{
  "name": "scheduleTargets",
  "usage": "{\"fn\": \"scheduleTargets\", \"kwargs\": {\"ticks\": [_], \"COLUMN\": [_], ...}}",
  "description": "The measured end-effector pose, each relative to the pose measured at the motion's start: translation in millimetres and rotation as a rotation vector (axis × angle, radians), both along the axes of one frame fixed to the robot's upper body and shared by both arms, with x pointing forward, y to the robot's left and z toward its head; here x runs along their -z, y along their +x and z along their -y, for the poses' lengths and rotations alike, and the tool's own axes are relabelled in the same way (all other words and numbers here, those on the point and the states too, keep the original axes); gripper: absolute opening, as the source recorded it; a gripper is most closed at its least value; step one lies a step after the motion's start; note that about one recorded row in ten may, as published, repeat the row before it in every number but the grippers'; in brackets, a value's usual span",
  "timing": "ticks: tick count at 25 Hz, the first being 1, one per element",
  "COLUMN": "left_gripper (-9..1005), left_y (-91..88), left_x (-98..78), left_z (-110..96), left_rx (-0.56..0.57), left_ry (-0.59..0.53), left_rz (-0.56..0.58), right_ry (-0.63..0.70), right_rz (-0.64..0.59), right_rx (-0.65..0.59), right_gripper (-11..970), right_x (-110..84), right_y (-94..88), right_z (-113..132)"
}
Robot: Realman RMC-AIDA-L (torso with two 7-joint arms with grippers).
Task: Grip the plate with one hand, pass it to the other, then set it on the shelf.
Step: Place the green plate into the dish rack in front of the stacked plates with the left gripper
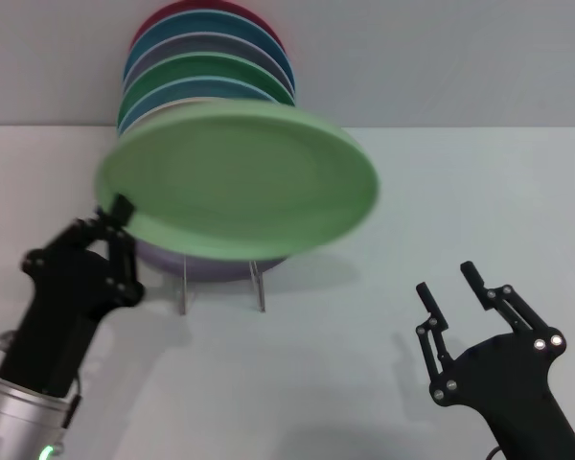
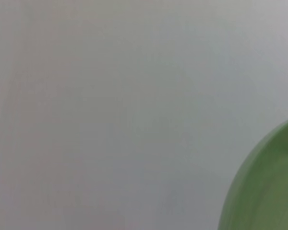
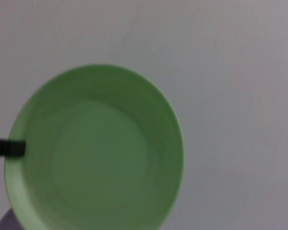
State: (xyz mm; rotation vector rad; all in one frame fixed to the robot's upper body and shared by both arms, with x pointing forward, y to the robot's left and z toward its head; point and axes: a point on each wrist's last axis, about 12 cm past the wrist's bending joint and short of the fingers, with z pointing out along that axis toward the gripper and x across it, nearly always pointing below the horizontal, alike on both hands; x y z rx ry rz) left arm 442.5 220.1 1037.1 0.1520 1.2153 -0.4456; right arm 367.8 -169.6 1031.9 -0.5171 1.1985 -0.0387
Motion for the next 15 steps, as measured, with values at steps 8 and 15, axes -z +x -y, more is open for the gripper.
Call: {"fn": "scheduleTargets", "kwargs": {"ticks": [8, 15], "left_gripper": [36, 36], "left_y": [11.9, 20.4], "left_x": [-2.1, 2.3], "left_z": [-18, -25], "left_rx": [-0.057, -0.061], "left_ry": [0.053, 0.123], "left_rz": [0.037, 0.016], "right_ry": [-0.023, -0.029], "right_rz": [-0.013, -0.017], "right_rx": [0.009, 0.039], "right_gripper": [363, 363], "right_x": [3.7, 4.9], "right_y": [3.9, 7.7], "right_z": [3, 7]}}
